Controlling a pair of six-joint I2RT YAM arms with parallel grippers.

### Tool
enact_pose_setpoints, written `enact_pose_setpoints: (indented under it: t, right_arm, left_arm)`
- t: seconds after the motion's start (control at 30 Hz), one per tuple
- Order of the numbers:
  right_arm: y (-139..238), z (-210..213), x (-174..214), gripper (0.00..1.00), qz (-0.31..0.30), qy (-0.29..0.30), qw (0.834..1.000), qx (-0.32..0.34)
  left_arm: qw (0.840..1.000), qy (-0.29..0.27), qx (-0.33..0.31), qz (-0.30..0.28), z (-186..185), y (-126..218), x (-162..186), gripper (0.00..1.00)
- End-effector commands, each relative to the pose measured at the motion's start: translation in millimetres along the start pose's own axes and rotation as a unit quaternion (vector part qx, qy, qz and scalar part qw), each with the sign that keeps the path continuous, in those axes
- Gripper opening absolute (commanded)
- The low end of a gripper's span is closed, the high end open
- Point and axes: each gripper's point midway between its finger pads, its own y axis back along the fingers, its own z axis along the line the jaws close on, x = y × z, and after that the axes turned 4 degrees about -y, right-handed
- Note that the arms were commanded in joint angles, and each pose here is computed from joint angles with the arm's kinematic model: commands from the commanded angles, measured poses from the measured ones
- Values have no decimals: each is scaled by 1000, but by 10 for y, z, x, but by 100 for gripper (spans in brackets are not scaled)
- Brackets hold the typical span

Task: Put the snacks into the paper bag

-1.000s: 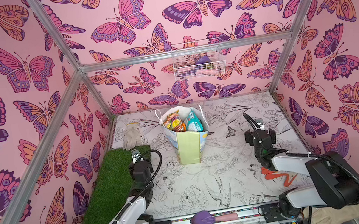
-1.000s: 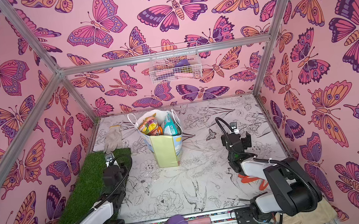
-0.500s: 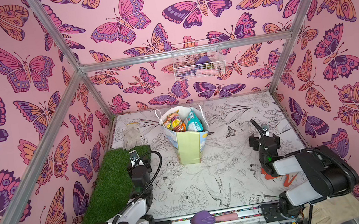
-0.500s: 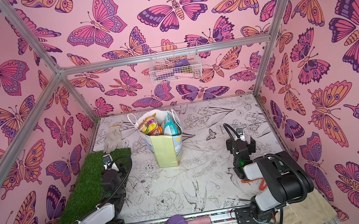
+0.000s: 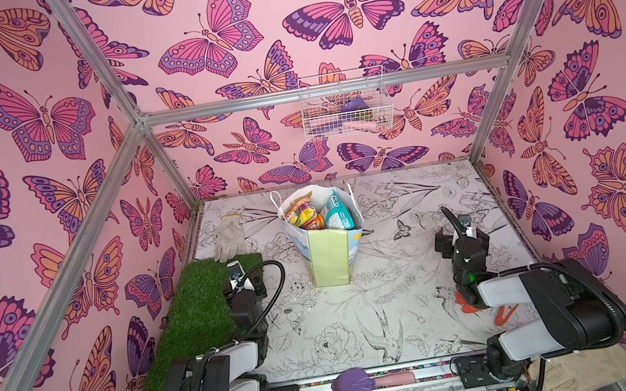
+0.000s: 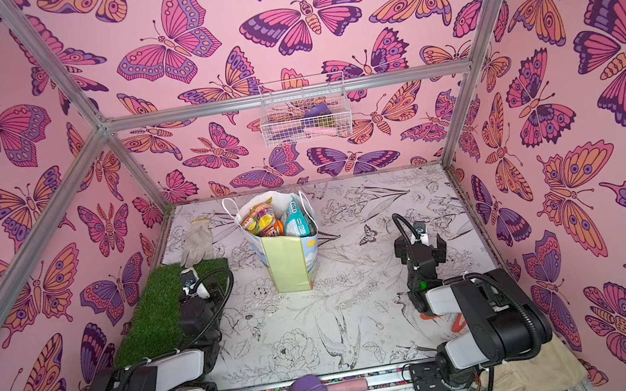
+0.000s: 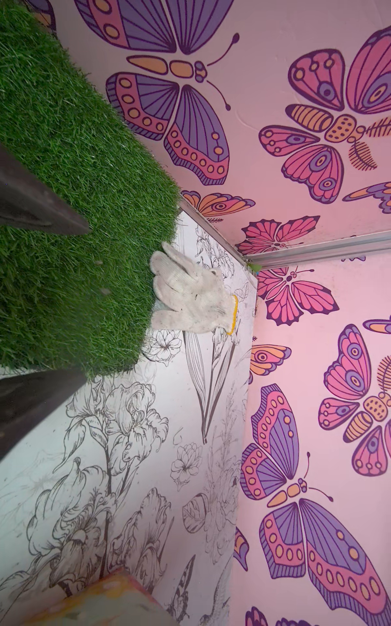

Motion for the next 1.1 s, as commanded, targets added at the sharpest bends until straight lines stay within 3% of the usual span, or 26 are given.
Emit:
enact_pose_setpoints:
  t: [0.0,0.13,0.2,0.23,0.43,0.57,0.67,1.07]
  right_arm:
    - [22,-2,-137,99,-26,-16,1000,-2]
    - [99,10,-130,99,-43,-16,999,-9]
    - [163,38,-130,99,-60,-11,998,-17]
    - [198,60,-136,99,-69,-7,997,-22]
    - [275,164,-132,99,-88,11,995,-40]
    - [239,158,-139,99,-86,8,996,-32]
    - [215,160,-135,99,-81,8,996,-33]
    - [-300,58,39,99,38,-31,998,-35]
  left_arm:
    - [1000,4,9,-24,-14,9,-54,67]
    - [1000,10,-5,-18,26,-79,93,74]
    - [1000,-9,21,-19,-95,-159,77,75]
    - [999,-20,39,-17,-165,-162,82,100]
    - [997,-35,72,-24,-291,-124,106,99]
    - [989,-86,117,-17,-573,-163,195,99]
    - [990,-86,114,-19,-572,-163,185,99]
    - [988,-92,126,-20,-600,-123,192,99]
